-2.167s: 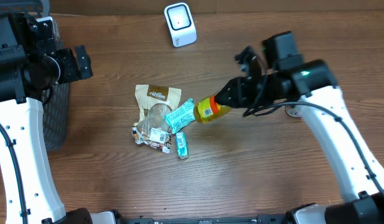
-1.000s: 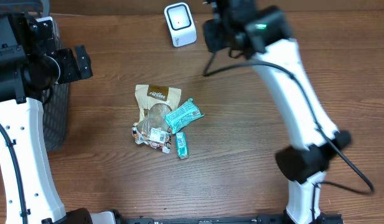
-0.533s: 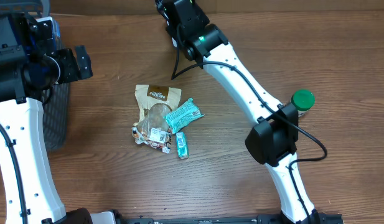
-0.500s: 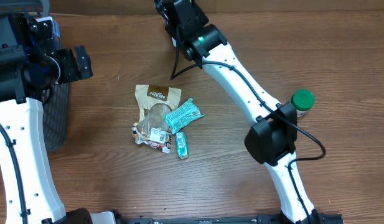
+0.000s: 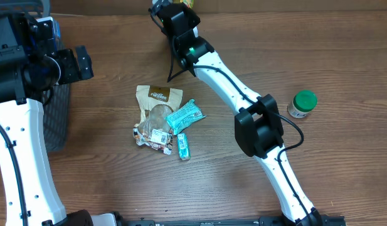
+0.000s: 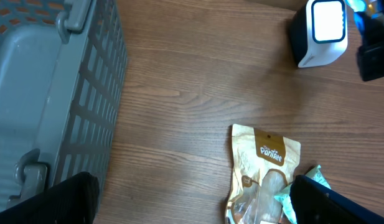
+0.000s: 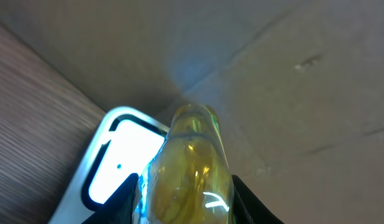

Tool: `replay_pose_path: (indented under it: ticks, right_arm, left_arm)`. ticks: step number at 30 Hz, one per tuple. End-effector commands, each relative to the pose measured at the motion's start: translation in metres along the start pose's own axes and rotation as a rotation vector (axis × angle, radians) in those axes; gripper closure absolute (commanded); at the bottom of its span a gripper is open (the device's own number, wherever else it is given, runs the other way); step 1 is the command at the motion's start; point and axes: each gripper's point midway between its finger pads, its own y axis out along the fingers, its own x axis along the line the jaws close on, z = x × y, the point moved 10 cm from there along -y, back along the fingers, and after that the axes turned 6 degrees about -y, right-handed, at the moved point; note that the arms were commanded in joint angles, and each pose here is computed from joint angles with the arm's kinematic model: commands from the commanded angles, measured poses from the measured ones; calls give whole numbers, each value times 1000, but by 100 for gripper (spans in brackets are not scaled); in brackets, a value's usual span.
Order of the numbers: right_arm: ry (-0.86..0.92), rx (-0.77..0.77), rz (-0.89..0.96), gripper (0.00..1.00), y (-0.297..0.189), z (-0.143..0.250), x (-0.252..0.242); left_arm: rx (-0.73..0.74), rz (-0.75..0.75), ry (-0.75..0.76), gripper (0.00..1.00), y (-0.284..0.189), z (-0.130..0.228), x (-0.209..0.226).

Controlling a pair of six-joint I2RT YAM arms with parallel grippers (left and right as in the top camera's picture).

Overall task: Scan the item barcode
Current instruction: 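Carry the bottle up to the white scanner with the right gripper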

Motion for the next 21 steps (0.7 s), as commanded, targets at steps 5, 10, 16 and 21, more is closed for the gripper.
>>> replay_pose_path:
  ticks: [5,10,16,21]
  right_arm:
    - [-133,7,58,73,3,0,-9]
    - [-134,-10,39,73,3,-1,-8]
    - [-131,-11,42,73,4,-1,-9]
    - [-130,-7,44,73,5,1,-11]
  left_arm:
    - [-11,1,-3,0,-2,-2,-1]
    - [-11,1,-3,0,-2,-2,-1]
    - [-11,1,-3,1,-2,-2,-1]
    - [-11,1,-3,0,-2,-2,-1]
